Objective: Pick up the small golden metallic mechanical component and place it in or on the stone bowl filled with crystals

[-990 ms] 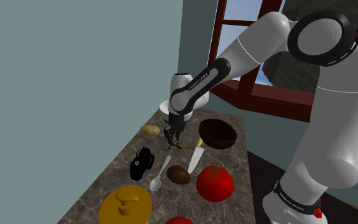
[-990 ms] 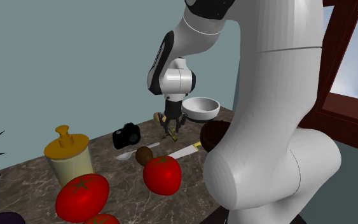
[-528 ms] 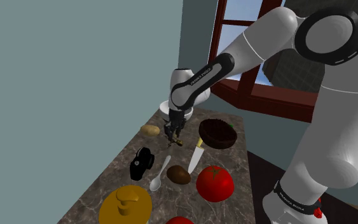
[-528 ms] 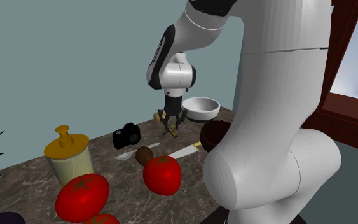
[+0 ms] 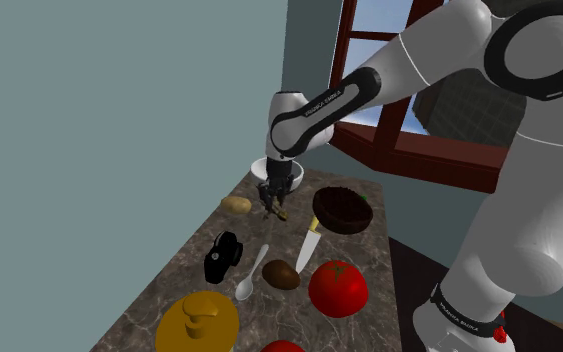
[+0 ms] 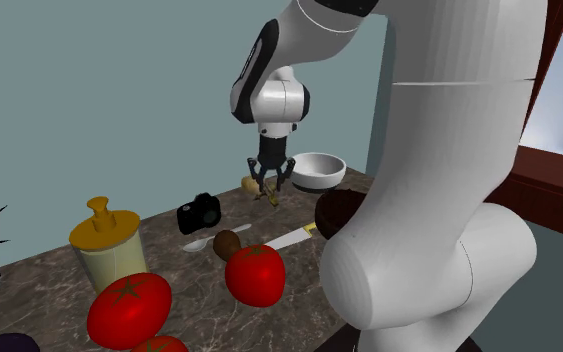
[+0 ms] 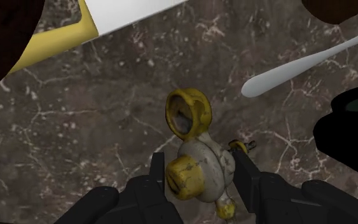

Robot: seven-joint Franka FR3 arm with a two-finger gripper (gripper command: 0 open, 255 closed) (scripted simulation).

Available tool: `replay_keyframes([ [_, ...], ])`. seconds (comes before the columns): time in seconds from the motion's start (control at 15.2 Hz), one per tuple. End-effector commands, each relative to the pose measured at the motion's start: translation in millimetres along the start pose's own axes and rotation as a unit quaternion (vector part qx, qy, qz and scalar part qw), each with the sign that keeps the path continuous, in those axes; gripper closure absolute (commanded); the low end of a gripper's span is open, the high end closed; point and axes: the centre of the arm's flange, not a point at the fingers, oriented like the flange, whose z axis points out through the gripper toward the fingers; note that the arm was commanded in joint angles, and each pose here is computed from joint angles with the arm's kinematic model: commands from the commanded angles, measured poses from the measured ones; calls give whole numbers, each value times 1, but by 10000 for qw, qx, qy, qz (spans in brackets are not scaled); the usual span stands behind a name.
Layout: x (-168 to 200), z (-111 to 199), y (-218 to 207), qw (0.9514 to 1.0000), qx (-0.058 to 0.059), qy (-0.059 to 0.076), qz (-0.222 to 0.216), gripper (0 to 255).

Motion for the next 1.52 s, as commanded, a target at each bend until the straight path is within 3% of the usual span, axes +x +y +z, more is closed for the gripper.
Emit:
replay_keyframes([
  [0.0,-1,-11,-1,10000,0,-2,1,255],
  [1.25,-4,-107,-10,10000,0,-2,1,255],
  [1.45,-26,-111,23,10000,0,-2,1,255],
])
